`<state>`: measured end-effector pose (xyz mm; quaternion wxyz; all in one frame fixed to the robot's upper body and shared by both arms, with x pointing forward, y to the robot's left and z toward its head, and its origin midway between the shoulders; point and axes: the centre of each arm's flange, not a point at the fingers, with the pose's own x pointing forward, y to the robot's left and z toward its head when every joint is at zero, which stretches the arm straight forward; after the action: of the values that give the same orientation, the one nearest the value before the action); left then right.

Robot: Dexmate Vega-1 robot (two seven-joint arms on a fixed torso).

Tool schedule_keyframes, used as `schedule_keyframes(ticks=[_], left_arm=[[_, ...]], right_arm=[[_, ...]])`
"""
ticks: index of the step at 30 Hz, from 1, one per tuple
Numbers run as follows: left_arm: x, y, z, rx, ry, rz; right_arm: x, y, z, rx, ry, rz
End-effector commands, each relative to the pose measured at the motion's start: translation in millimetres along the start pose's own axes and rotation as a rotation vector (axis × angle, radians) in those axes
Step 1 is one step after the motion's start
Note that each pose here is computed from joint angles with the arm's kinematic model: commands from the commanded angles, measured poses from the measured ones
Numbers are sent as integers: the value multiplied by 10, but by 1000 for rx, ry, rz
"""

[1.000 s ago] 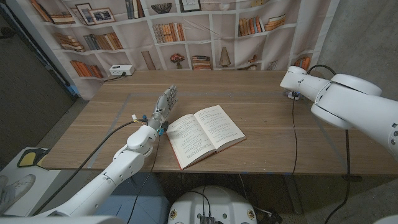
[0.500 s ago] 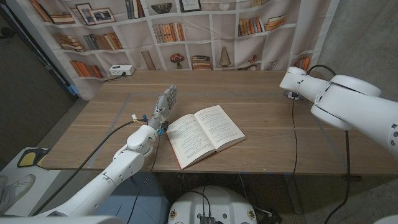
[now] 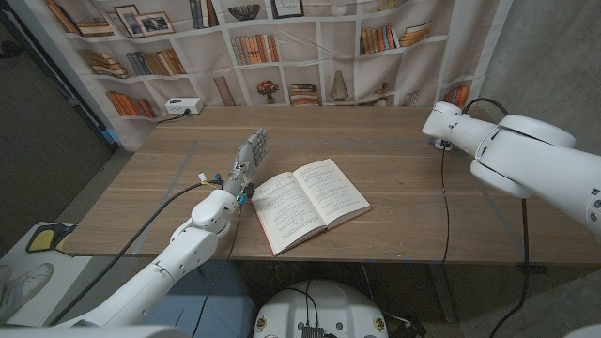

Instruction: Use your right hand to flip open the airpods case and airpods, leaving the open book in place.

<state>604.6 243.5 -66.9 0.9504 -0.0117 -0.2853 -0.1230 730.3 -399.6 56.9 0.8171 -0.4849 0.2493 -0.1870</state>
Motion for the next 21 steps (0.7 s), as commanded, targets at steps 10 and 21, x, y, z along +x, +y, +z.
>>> schedule_keyframes(ticks=[10,21], left_arm=[[14,18,-24,-3,3,-1],[28,33,-20,-5,4,-1]], right_arm=[[37,75,8,-36,-25,1],[44,101,40,-41,-46,-12]])
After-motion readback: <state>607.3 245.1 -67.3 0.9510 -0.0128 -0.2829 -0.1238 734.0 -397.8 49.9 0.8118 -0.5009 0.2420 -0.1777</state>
